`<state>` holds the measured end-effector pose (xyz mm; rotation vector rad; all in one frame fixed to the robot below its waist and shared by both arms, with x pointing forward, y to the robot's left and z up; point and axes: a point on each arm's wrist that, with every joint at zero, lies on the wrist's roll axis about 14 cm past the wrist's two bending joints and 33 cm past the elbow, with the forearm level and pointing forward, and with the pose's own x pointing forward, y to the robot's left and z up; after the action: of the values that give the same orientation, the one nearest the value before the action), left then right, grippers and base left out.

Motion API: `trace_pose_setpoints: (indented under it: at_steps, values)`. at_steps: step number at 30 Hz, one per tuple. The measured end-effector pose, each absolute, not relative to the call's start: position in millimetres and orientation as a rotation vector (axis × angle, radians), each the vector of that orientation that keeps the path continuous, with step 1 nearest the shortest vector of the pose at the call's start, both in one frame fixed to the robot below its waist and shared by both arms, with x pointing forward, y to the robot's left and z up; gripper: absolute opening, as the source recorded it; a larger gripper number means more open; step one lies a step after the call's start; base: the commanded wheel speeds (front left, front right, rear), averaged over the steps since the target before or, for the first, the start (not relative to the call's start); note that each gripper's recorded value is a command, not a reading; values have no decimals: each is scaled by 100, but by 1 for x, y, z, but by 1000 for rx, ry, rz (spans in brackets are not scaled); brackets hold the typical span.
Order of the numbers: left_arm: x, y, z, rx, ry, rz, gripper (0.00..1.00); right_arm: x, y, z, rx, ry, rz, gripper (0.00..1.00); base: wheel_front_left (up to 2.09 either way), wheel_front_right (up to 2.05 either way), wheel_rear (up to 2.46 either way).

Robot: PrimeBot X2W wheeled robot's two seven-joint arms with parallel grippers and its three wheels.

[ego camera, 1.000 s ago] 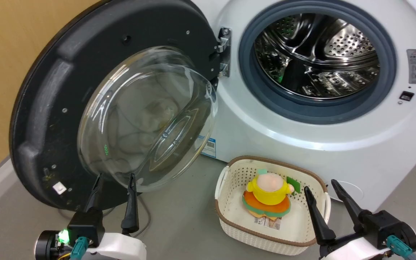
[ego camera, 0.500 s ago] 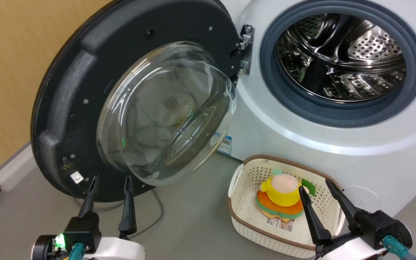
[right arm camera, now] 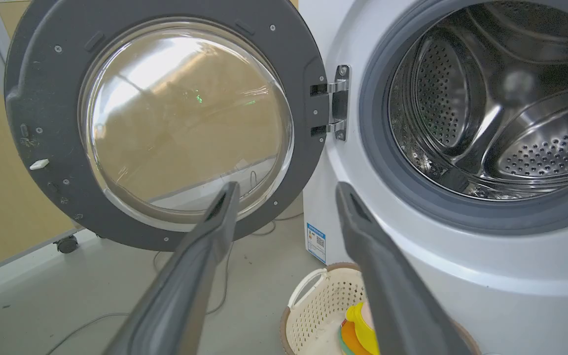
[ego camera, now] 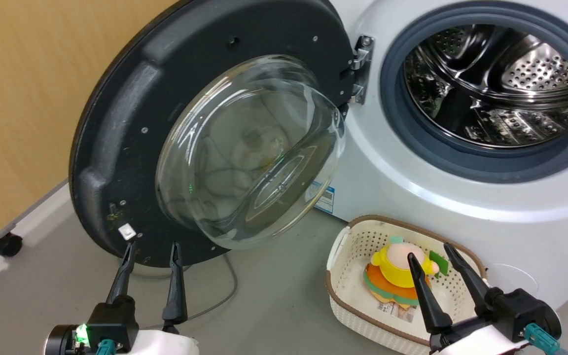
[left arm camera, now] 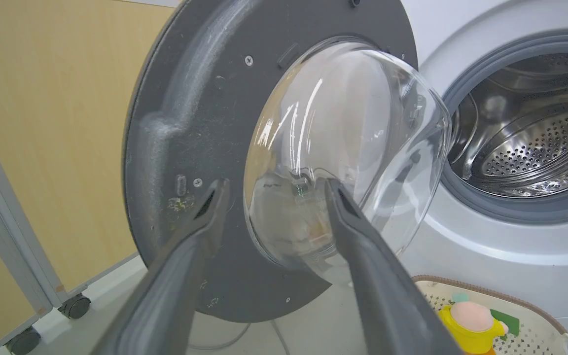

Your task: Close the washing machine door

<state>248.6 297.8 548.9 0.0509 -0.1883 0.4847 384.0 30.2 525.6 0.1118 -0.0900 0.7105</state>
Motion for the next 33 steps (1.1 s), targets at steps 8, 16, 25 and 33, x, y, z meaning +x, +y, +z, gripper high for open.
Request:
trace_pose_setpoints:
  at_steps: [8,16,25,33]
  values:
    - [238,304,549,57,-196,516,100,381,44,526,127,-98,751,100,0,0,0]
    - [227,310,550,63,-208,553,100,377,57,527,140,-104,793,100,0,0,0]
    - [224,313,553,39,-223,567,0,377,58,526,140,-103,799,100,0,0,0]
    - [227,350,593,44,-340,579,0,387,51,517,140,-87,779,100,0,0,0]
